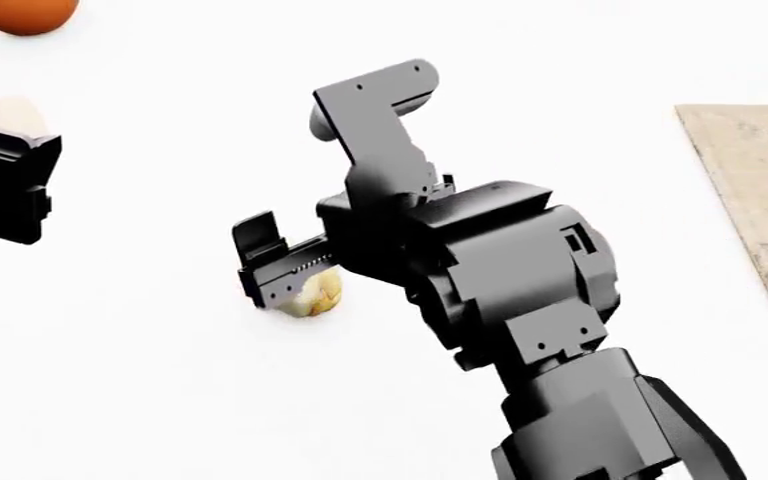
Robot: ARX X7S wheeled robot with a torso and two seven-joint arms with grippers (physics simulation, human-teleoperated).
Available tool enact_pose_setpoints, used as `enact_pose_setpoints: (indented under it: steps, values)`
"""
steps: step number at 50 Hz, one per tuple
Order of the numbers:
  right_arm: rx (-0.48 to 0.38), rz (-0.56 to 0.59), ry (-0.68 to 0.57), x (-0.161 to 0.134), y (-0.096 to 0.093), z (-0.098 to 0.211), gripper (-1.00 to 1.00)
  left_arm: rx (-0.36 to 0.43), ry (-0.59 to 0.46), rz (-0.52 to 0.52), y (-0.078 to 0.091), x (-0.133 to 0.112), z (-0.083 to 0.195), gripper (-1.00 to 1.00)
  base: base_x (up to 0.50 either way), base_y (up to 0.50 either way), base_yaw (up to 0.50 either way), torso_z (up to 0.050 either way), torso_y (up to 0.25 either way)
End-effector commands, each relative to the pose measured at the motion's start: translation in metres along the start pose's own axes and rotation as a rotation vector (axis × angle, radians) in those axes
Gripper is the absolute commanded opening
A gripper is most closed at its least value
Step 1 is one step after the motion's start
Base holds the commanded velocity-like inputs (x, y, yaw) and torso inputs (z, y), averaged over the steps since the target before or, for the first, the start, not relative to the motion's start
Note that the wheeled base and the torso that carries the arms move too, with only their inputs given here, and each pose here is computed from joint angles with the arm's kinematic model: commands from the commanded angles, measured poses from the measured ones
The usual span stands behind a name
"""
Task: Place the apricot and the ginger on separate cutting boards.
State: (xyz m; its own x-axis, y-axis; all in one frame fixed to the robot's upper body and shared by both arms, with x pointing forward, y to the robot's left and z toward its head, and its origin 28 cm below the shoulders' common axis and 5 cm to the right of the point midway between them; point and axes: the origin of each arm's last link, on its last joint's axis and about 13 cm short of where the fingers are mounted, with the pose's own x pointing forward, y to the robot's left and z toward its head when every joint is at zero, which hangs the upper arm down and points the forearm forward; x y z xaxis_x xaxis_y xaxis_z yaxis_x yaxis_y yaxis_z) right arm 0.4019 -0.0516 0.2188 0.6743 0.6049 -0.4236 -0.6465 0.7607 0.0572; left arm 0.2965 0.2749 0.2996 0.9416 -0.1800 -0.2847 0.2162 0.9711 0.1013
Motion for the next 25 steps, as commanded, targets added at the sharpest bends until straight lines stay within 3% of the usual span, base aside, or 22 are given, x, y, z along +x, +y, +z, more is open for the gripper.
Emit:
enact_pose_setpoints:
  steps: [1, 8, 18, 25]
  values:
    - [-0.055, -0.053, 0.001, 0.004, -0.004, 0.003, 1.00, -0.010, -0.001, 0.001, 0.002, -0.003, -0.003, -1.00, 0.00, 0.00, 0.00, 0.000, 0.000]
    - [-0.073, -0.059, 0.025, 0.008, -0.004, -0.002, 1.00, -0.013, 0.003, -0.002, 0.001, 0.000, -0.004, -1.00, 0.00, 0.00, 0.00, 0.000, 0.000]
    - [-0.040, -0.052, 0.063, 0.017, -0.006, -0.017, 1.00, -0.019, 0.006, -0.002, 0.014, -0.014, -0.009, -1.00, 0.00, 0.00, 0.00, 0.000, 0.000]
    - [-0.019, -0.033, 0.074, 0.021, -0.005, -0.022, 1.00, -0.016, 0.008, -0.004, 0.006, -0.006, -0.007, -1.00, 0.00, 0.00, 0.00, 0.000, 0.001]
